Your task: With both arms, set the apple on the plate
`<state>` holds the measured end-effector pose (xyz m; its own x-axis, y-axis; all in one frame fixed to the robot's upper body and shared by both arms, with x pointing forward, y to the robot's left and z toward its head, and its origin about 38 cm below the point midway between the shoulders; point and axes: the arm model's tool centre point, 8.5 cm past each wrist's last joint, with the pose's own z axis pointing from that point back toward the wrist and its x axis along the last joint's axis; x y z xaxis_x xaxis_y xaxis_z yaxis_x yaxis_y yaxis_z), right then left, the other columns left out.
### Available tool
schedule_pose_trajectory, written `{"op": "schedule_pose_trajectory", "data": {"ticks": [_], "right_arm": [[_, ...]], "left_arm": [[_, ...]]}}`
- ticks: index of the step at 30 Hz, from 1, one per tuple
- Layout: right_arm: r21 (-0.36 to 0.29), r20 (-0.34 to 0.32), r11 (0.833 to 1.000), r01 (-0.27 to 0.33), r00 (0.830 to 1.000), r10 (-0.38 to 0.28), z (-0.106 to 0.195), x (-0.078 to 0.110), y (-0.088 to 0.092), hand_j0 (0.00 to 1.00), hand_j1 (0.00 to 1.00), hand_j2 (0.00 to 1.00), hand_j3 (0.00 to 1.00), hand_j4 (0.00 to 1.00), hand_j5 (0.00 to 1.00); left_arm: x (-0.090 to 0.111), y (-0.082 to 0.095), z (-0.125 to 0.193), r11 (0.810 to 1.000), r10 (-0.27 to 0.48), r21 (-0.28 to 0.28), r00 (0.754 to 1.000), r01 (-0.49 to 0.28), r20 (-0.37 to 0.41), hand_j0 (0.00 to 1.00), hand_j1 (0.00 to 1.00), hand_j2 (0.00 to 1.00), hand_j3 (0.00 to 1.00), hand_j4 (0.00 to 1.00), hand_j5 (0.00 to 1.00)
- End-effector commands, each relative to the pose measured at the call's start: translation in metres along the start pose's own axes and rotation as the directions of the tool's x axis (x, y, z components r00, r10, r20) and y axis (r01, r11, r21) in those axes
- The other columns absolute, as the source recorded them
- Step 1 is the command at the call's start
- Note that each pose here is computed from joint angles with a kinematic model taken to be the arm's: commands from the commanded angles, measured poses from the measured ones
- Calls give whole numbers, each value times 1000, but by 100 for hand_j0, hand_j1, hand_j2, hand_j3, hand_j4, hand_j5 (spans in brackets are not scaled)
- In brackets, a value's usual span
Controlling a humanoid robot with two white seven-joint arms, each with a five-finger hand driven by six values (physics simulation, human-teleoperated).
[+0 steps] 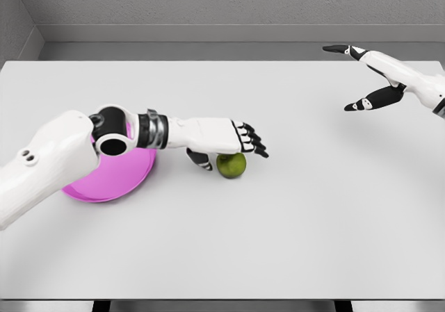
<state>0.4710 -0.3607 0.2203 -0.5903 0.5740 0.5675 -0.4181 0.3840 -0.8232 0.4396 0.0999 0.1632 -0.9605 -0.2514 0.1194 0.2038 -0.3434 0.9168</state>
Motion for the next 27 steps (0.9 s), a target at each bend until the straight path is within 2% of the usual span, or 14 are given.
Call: {"op": "schedule_pose_trajectory", "data": {"ticks": [1, 7, 11, 27], "right_arm": [[4, 2, 1000, 8, 1000, -8, -1, 0, 2, 100, 100, 100, 100, 100, 100], [8, 1, 1000, 9, 1000, -9, -1, 0, 4, 100, 100, 100, 100, 100, 100], [9, -1, 1000, 7, 1000, -7, 0, -1, 3, 100, 100, 100, 100, 100, 100], [25, 0, 1000, 9, 1000, -9, -3, 0, 7, 100, 100, 100, 100, 100, 100]], "left_arm": [[2, -1, -2, 1000, 2, -5, 1000, -2, 7, 99, 99, 99, 99, 99, 99], [2, 0, -3, 1000, -3, -11, 1000, 3, 10, 92, 92, 92, 92, 92, 92], [2, 0, -3, 1000, -7, -21, 1000, 7, 12, 83, 83, 83, 83, 83, 83], [10, -14, -10, 998, -5, -67, 999, 8, 37, 82, 82, 82, 82, 82, 82]]}}
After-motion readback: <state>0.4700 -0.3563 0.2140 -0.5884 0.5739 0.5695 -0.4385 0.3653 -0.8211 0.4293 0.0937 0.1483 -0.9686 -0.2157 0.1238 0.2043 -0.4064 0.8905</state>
